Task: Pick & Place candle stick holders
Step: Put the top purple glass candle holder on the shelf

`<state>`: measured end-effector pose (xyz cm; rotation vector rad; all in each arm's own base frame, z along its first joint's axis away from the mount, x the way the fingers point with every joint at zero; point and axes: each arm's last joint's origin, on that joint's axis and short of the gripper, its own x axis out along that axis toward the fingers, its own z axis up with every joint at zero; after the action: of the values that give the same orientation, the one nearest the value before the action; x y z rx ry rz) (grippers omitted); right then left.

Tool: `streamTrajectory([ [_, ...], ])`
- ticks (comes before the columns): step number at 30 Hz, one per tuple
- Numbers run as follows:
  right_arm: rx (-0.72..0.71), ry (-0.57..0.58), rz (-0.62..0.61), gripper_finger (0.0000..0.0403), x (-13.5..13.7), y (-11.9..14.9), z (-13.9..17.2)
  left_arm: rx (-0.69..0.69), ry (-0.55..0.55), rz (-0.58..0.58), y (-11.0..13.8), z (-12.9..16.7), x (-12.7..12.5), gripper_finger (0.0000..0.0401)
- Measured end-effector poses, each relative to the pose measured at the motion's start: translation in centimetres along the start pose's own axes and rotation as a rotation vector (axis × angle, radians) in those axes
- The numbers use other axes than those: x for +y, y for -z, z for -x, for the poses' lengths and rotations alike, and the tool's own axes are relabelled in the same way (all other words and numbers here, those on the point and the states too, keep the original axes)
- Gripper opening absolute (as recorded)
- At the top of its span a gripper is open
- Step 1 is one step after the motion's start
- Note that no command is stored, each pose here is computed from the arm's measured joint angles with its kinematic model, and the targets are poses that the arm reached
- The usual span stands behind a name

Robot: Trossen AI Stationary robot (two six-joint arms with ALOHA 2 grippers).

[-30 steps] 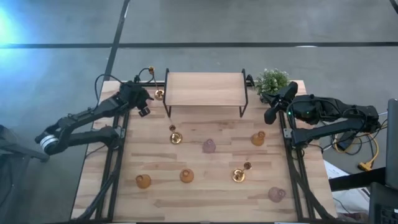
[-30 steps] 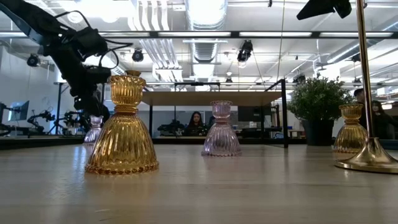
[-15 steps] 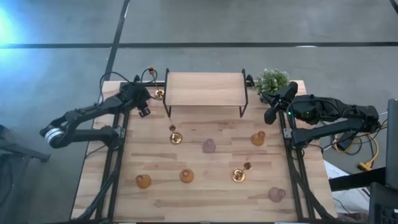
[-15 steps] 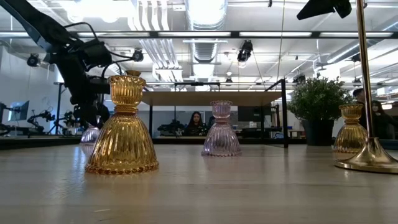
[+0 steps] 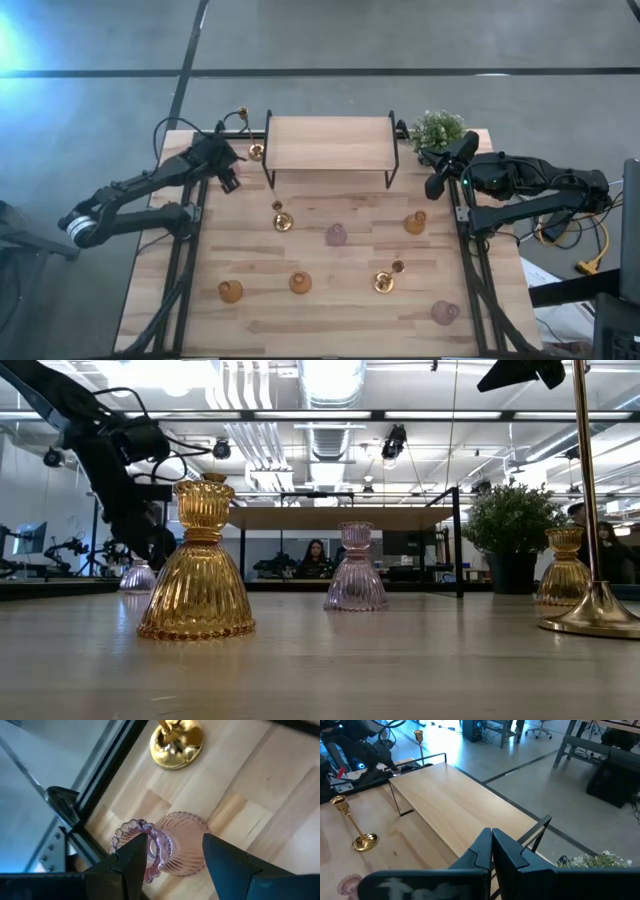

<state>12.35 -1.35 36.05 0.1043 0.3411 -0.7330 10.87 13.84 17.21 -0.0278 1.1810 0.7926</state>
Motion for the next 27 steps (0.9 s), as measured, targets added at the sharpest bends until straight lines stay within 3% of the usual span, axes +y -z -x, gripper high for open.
streamTrajectory([
  [12, -0.001, 0.000, 0.000, 0.0008, 0.00, -0.01, 0.01, -0.019, 0.108, 0.144, 0.06, 0.24, -0.40, 0.0193],
  [17, -0.001, 0.001, 0.003, 0.0008, 0.00, 0.00, 0.00, -0.019, 0.113, 0.154, 0.06, 0.25, -0.42, 0.0190],
  [21, -0.001, 0.001, 0.004, 0.0008, -0.01, -0.01, 0.00, -0.019, 0.113, 0.153, 0.05, 0.24, -0.42, 0.0167],
  [27, -0.001, 0.002, 0.022, 0.0008, -0.01, -0.01, 0.00, -0.021, 0.107, 0.153, 0.02, 0.23, -0.40, 0.0101],
])
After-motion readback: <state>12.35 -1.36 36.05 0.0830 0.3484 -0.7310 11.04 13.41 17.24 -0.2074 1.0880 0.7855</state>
